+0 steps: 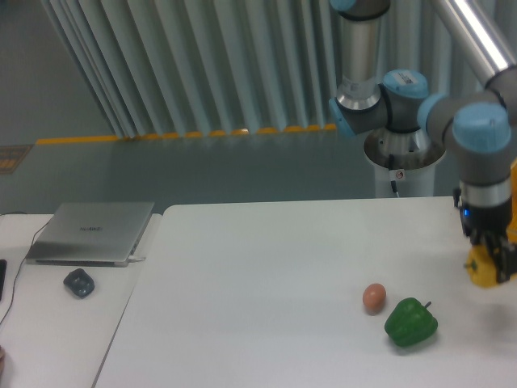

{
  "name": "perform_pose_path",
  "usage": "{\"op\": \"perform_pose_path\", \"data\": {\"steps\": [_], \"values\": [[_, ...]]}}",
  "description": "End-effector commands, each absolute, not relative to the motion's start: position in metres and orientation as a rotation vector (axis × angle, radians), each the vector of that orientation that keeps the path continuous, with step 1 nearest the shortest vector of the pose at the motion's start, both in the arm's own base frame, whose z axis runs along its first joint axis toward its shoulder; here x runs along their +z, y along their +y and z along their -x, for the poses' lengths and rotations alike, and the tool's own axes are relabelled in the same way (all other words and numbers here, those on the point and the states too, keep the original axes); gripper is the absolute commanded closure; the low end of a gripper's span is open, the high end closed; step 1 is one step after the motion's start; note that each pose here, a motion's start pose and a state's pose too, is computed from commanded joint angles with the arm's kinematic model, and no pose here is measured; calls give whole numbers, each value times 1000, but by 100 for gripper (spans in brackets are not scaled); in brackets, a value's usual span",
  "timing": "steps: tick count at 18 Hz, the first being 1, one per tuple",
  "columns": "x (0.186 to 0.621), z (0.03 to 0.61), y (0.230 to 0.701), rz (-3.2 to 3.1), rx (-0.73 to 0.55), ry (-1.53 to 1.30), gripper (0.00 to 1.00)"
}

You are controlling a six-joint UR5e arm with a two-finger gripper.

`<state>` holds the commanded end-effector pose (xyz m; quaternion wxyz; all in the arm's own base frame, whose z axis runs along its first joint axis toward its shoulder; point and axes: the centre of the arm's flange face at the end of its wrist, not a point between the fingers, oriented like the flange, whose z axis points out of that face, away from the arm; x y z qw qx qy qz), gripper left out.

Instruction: Place the yellow pepper in a basket

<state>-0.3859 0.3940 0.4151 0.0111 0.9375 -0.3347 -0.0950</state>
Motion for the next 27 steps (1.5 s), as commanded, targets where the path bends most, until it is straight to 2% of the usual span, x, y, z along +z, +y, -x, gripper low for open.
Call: {"op": "perform_pose_path", "data": {"steps": [8,12,15,20,21,23,27], "values": [[425,461,293,-2868,-259,-1120,39],[392,500,272,-2885,-188,-1136,39],[364,524,271,-2907,-190,-1129,27],[345,539,262,-2940,-167,-1110,24],[342,540,262,-2946,-161,-1107,21],[339,541,264,-2950,-154,-1107,0],[338,540,267,-2944,-149,-1122,0]]}}
